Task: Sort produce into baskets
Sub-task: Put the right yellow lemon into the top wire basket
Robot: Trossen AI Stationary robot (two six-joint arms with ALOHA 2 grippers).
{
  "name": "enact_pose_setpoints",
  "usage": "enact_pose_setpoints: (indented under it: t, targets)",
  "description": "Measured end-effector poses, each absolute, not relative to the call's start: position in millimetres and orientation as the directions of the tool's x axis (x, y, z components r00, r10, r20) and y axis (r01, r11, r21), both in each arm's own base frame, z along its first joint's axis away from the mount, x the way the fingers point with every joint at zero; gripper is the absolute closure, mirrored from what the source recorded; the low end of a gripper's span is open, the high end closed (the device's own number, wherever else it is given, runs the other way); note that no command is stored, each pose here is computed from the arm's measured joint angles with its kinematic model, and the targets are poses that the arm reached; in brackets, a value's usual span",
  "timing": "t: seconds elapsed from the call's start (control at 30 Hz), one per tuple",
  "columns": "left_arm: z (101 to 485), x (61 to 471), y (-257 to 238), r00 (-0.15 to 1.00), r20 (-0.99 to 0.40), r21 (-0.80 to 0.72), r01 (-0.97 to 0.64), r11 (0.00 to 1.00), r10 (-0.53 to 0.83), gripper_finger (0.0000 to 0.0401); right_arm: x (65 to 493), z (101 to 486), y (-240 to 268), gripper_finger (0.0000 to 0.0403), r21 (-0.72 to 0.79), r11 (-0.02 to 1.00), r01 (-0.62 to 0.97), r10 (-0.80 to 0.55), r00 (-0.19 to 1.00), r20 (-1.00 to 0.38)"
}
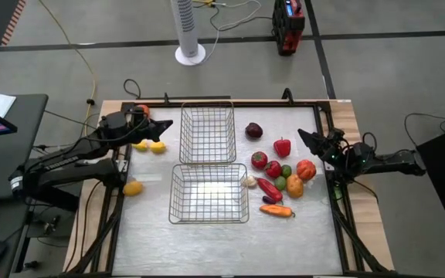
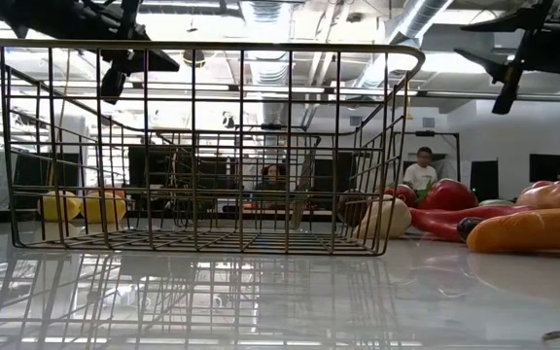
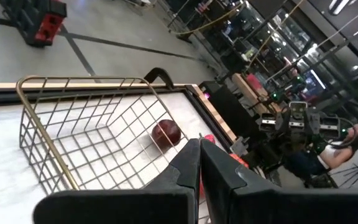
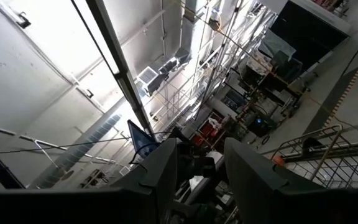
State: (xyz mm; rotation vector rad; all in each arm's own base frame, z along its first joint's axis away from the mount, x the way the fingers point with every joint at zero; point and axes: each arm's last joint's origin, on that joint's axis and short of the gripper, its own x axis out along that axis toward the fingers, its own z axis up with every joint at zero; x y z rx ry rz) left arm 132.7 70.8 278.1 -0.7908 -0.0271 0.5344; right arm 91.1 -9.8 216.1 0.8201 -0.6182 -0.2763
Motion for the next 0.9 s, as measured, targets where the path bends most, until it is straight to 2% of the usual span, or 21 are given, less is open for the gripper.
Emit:
enact_pose_setpoints:
  t: [0.3,0.7,0.9]
  targets:
    - [277.4,132.6,70.7,0.866,-0.18,-0.646,-0.461,0.608,0.466,0.0394,101.9,226.9,-8.6,0.0241,0.742,0.67,0.027,-0.433,0.826,0.361]
    - [276.3,133.3,68.7,0.897,-0.191,-0.636,-0.423,0.646,0.399,0.0295,111.1,232.8,-7.3,0.0241,0.732,0.68,0.043,-0.408,0.852,0.329]
    - [276.3,133.8,67.7,0.911,-0.191,-0.625,-0.401,0.67,0.367,0.0266,113.2,232.9,-7.4,0.0241,0.732,0.681,0.042,-0.409,0.85,0.332]
